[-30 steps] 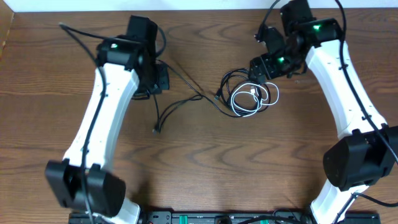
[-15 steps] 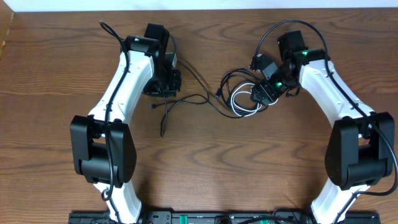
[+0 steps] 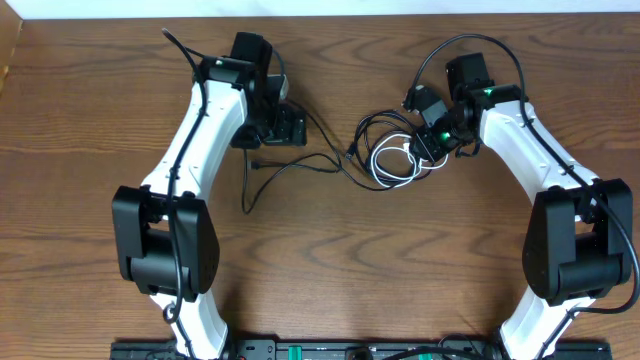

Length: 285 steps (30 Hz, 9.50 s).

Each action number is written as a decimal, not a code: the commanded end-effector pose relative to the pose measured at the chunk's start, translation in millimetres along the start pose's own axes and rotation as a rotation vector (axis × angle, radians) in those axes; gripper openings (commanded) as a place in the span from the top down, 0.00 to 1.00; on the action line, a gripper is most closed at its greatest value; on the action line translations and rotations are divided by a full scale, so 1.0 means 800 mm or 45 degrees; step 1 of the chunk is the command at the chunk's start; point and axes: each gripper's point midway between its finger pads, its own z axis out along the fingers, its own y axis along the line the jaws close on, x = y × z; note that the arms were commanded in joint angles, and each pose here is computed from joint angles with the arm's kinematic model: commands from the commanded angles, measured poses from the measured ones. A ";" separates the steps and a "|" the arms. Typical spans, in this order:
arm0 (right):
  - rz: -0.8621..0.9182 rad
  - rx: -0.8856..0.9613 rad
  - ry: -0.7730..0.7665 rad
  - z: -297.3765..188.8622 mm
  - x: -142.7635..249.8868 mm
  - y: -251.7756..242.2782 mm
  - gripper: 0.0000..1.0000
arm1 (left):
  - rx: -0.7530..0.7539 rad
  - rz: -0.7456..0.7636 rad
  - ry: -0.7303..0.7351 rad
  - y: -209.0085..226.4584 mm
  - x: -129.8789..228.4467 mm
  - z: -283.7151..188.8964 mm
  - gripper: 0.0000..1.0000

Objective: Untangle cables

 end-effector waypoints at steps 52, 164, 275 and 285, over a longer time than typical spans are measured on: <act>0.145 -0.011 -0.963 -0.431 -0.161 0.130 0.99 | 0.277 0.171 -0.537 -0.079 -0.061 -0.172 0.01; 0.821 1.358 -1.160 -0.519 -0.042 -0.456 0.99 | 0.098 0.203 -0.559 -0.059 -0.041 -0.179 0.11; 0.237 -0.119 -0.738 -0.308 -0.245 0.133 0.99 | 0.426 0.199 -0.515 -0.112 -0.033 -0.186 0.11; 0.351 -0.277 -1.179 -0.422 -0.307 0.149 0.99 | 0.417 0.154 -0.505 -0.108 -0.040 -0.175 0.11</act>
